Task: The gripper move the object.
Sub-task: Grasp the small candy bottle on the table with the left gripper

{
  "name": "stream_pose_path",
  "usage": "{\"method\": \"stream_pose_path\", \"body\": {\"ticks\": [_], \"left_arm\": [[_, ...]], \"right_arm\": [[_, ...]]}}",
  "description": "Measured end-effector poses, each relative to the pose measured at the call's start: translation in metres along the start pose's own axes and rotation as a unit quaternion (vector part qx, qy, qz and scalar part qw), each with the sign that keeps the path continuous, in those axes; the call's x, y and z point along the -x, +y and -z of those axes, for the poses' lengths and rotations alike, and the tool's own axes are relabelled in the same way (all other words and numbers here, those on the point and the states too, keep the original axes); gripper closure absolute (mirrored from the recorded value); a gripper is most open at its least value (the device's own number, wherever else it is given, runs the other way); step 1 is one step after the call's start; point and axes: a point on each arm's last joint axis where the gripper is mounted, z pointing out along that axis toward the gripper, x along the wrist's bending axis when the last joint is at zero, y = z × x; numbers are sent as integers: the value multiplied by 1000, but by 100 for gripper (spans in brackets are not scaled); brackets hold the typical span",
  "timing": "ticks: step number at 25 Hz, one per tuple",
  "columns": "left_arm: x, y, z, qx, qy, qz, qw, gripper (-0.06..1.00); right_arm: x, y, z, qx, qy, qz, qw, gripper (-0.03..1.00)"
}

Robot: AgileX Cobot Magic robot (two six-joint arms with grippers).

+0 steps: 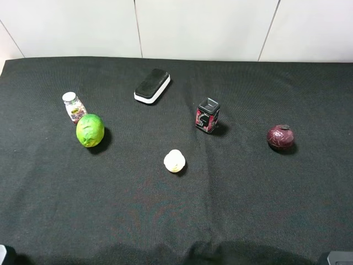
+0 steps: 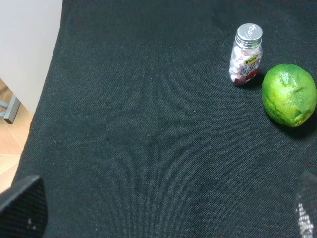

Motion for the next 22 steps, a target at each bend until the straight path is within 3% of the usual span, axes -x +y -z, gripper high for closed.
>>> {"method": "stream_pose_path", "body": {"ticks": [22], "left_arm": [[0, 0, 0, 0, 0, 0, 1000, -5]], "right_arm": [[0, 0, 0, 0, 0, 0, 1000, 27]]}}
